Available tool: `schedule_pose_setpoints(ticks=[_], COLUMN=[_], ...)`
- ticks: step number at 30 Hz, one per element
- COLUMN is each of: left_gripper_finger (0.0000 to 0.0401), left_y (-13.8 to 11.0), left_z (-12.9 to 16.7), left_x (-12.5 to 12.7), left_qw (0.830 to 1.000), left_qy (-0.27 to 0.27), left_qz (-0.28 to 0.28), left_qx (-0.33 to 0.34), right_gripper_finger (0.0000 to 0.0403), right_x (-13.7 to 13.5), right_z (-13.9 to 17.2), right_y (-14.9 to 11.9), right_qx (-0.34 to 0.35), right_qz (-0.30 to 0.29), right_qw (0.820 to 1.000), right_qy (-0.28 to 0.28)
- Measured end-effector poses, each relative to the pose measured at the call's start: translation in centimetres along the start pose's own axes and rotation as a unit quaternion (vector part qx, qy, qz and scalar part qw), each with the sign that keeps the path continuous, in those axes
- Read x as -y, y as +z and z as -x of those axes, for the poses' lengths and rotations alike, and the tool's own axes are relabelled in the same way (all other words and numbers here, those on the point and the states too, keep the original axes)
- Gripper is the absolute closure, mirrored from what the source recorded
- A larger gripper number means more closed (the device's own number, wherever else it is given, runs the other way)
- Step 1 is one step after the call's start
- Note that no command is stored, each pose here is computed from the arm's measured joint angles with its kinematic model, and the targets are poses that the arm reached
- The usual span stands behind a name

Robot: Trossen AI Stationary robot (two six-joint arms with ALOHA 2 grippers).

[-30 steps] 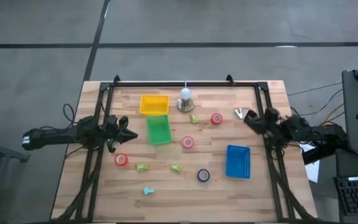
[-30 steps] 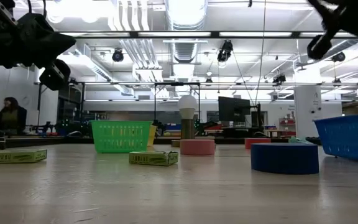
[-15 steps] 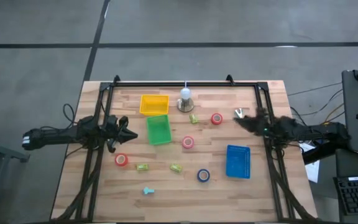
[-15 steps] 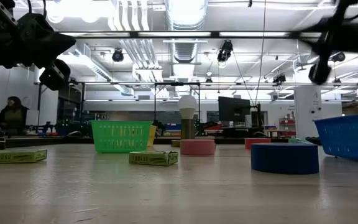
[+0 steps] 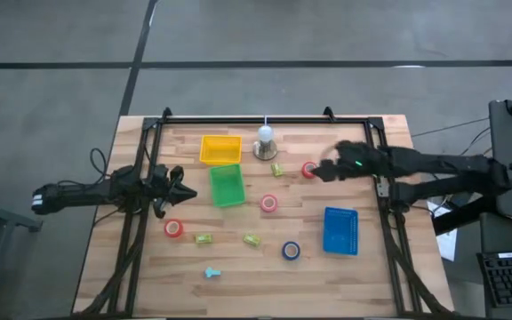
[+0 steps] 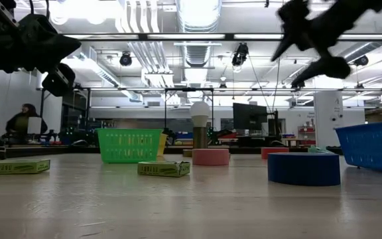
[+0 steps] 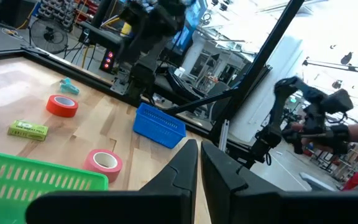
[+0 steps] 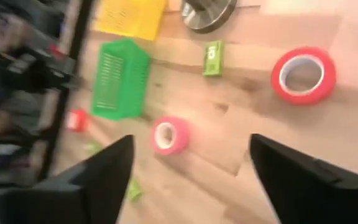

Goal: Pick and place Stapler, Stapler remover, tape
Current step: Put the orange tape into the blue bin

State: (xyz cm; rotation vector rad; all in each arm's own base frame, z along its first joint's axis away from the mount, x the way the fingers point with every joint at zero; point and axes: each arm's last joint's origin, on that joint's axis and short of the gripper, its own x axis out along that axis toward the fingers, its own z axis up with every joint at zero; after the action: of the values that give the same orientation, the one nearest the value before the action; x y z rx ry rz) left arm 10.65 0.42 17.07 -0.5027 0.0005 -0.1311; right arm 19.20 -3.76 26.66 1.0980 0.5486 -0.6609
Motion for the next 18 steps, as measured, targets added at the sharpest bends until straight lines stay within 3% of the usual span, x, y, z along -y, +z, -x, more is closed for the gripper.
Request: schedule_pose_setpoints(ticks=[4, 8, 12, 18], left_gripper_finger=[0.0378, 0.0378, 0.0378, 0.0378], left_y=[0.0, 0.0, -0.1, -0.1], left_z=[0.0, 0.0, 0.0, 0.0], left_x=[0.0, 0.0, 0.0, 0.0], left_qw=[1.000, 1.000, 1.000, 1.000], left_qy=[0.000, 0.001, 0.002, 0.002], left_qz=[0.000, 0.001, 0.001, 0.001], left_qx=[0.000, -0.002, -0.003, -0.003], right_gripper_finger=[0.0011, 0.0006, 0.0007, 0.0007], right_x=[-1.2, -0.7, -1.5, -2.0], right_z=[-3.8, -7.3, -9.8, -12.6], right_y=[3.2, 5.0, 6.0, 7.6], right_qx=[-0.068, -0.185, -0.244, -0.260], right_qz=[0.050, 0.090, 0.165, 0.218], right_qw=[0.993, 0.962, 0.933, 0.916], right_qy=[-0.077, -0.179, -0.208, -0.214])
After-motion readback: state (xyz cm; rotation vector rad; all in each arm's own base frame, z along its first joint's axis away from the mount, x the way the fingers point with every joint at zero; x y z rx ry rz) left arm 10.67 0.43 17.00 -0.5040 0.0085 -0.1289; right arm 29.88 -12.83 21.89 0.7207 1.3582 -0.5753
